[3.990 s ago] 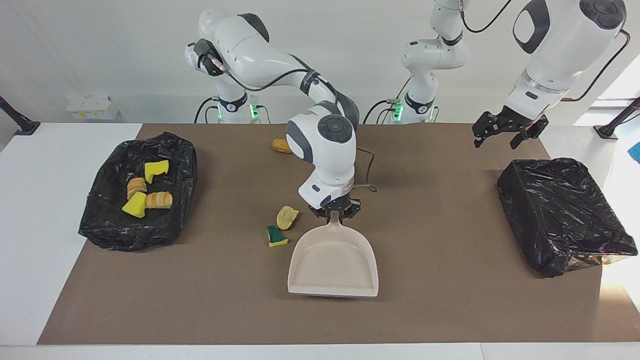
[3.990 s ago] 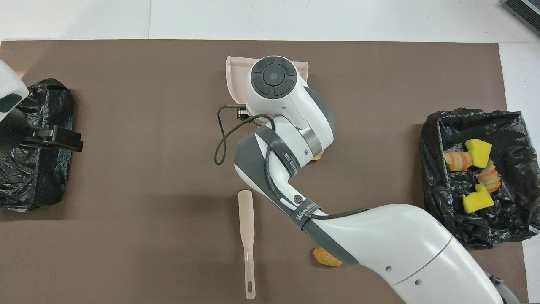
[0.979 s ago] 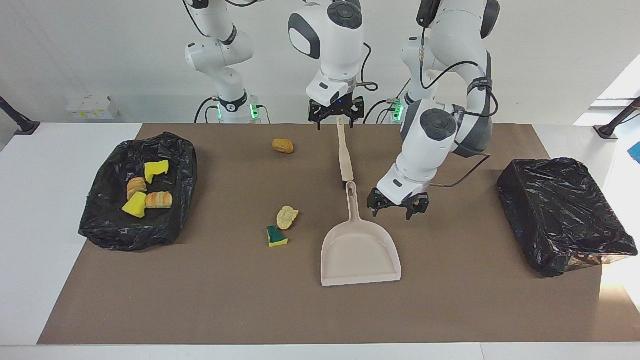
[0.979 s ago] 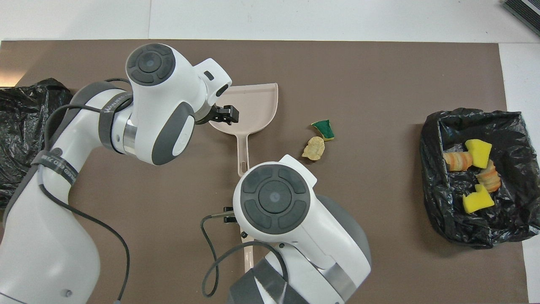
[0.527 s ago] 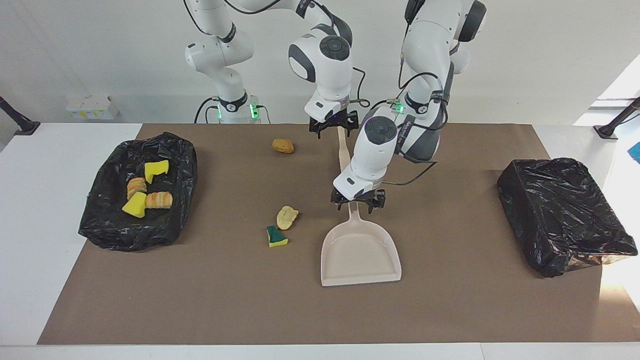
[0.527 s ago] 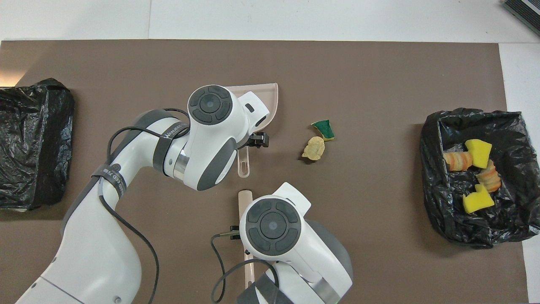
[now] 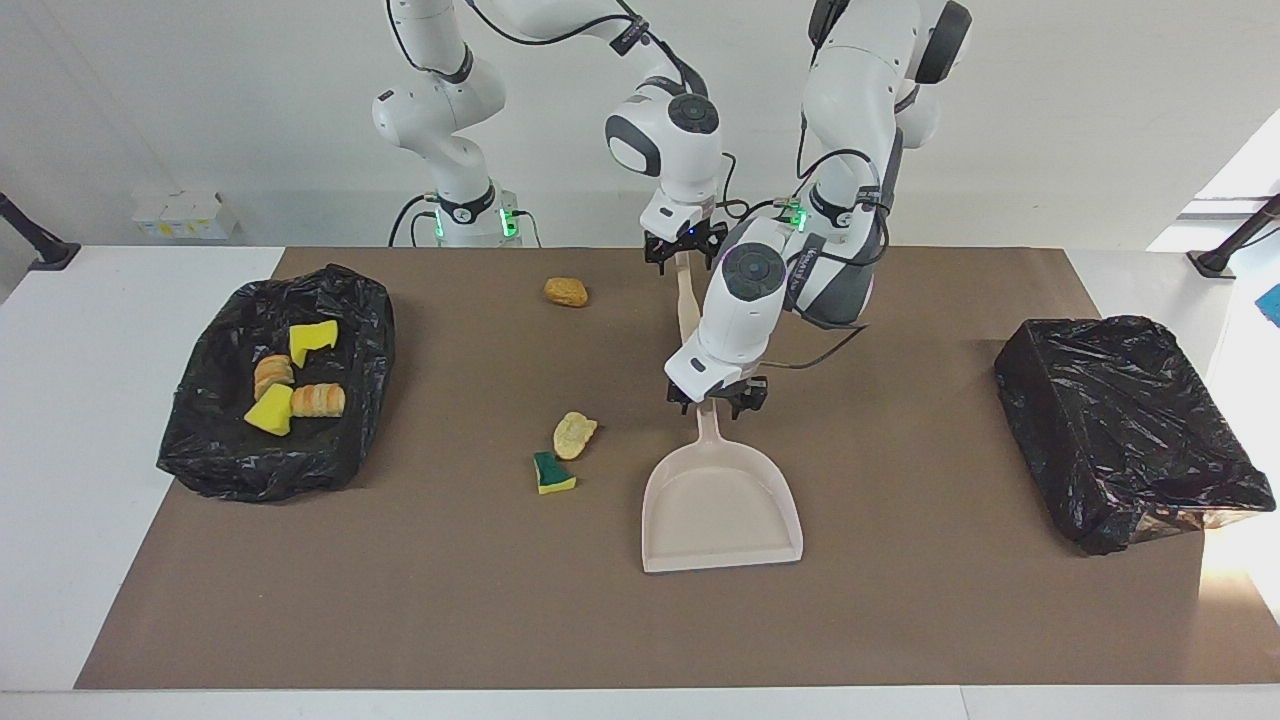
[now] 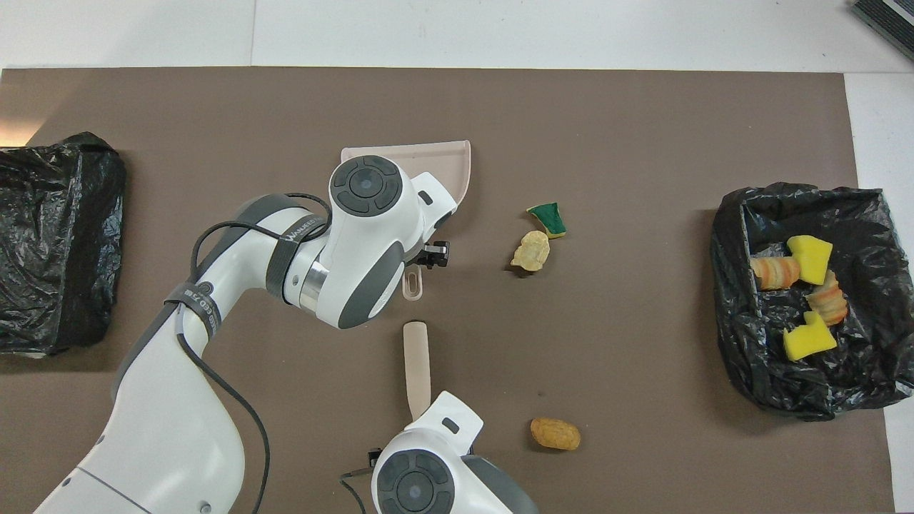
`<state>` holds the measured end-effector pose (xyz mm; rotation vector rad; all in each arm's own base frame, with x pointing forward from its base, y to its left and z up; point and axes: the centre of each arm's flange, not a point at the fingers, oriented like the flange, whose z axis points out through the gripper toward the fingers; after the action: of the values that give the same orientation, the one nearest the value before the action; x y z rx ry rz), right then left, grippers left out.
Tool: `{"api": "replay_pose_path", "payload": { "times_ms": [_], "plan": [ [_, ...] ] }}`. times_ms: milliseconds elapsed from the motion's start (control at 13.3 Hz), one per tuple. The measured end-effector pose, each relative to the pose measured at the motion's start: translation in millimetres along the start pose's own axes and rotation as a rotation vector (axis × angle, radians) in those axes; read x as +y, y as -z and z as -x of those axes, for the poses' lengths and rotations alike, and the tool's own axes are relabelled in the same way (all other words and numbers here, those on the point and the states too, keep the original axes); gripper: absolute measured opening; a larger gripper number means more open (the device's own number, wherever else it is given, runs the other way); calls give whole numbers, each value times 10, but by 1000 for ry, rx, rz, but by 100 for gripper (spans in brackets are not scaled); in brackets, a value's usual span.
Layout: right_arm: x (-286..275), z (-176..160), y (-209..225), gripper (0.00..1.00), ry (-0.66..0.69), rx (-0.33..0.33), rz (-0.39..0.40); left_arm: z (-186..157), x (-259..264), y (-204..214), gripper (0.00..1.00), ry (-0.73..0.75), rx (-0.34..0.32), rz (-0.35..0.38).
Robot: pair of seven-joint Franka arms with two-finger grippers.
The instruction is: Sweep and dump trash in bin
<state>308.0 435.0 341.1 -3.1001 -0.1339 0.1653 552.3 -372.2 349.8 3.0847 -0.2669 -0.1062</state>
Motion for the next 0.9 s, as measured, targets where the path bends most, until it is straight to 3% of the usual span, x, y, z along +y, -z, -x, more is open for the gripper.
{"api": "replay_pose_path", "payload": {
  "times_ms": [226,301,452,602,753,828,903],
  "plan": [
    [17,-11,-2,83,-4,0,1,45,79,-7,65,-5,-7,-3],
    [12,-5,1,70,-2,1,1,57,102,-3,65,-4,-8,-3],
    [14,0,-2,67,-2,0,1,86,128,26,59,6,-13,-6],
    [1,20,-4,63,3,0,2,113,162,85,36,15,-9,-5],
    [-15,41,-5,44,8,0,3,110,157,213,34,19,10,2],
    [-17,45,-6,43,8,0,3,104,131,294,34,24,21,5],
    [-15,44,-7,35,0,0,2,96,96,371,34,29,28,5]
  ]
}}
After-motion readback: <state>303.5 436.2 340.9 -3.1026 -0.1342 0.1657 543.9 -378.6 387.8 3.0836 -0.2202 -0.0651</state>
